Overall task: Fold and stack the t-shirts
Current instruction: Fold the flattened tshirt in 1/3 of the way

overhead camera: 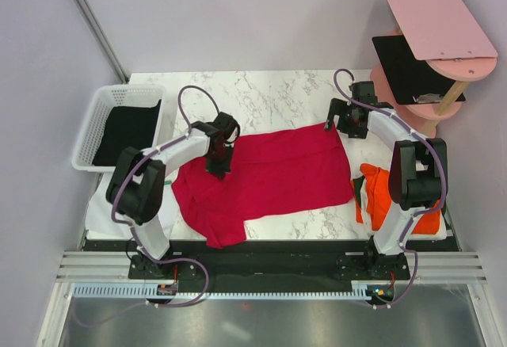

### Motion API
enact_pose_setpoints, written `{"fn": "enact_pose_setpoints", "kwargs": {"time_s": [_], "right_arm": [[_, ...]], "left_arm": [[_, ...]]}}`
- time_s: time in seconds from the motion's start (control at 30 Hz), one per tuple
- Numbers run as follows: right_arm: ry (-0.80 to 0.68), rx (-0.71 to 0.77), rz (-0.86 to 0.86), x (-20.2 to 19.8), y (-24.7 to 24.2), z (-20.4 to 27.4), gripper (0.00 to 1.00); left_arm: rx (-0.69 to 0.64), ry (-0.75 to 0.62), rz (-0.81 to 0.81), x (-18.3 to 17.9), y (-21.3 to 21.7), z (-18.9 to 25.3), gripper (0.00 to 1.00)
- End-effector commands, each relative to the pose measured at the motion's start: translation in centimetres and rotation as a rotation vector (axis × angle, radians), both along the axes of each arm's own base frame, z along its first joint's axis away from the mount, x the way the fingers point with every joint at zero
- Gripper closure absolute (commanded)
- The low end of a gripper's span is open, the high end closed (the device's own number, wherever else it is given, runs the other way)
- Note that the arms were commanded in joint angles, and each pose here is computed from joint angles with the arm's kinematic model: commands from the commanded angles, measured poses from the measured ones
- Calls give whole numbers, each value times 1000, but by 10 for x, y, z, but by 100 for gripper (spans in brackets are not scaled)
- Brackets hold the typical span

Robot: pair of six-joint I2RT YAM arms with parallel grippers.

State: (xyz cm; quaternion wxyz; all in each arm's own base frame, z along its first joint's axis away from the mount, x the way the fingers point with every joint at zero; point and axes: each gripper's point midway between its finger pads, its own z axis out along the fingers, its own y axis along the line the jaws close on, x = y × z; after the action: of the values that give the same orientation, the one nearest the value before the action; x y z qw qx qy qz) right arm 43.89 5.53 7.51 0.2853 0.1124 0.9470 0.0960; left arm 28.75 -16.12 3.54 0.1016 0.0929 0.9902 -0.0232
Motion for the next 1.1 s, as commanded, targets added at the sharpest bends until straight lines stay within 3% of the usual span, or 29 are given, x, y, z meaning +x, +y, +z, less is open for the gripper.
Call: {"fn": "enact_pose_setpoints", "kwargs": {"time_s": [0.0,0.1,0.23,0.3,0.33,0.4,0.67,0.8,1.07], "right_arm": [[-39,8,9,9,3,7,2],[-42,23,16,12,6,6,2],[-76,71,58,19,18,14,5],[-100,102,95,21,29,22,24],[-108,105,107,22,32,24,61],[-117,105,138,23,45,28,99],[9,-49,197,19,67,-14,100],[102,-115,170,16,56,-46,100],[130,-232,79,26,33,-59,100]], "left_arm": [[-116,-50,-14,-17,-15,26,98],[-85,-55,-11,-22,-6,22,98],[-38,-129,59,2,12,33,98],[-65,-148,114,22,19,41,98],[-84,-169,131,34,19,50,98],[-102,-171,179,50,30,52,98],[-40,-102,240,91,53,26,98],[9,-78,263,96,60,12,98],[88,-27,323,110,78,-10,98]]}}
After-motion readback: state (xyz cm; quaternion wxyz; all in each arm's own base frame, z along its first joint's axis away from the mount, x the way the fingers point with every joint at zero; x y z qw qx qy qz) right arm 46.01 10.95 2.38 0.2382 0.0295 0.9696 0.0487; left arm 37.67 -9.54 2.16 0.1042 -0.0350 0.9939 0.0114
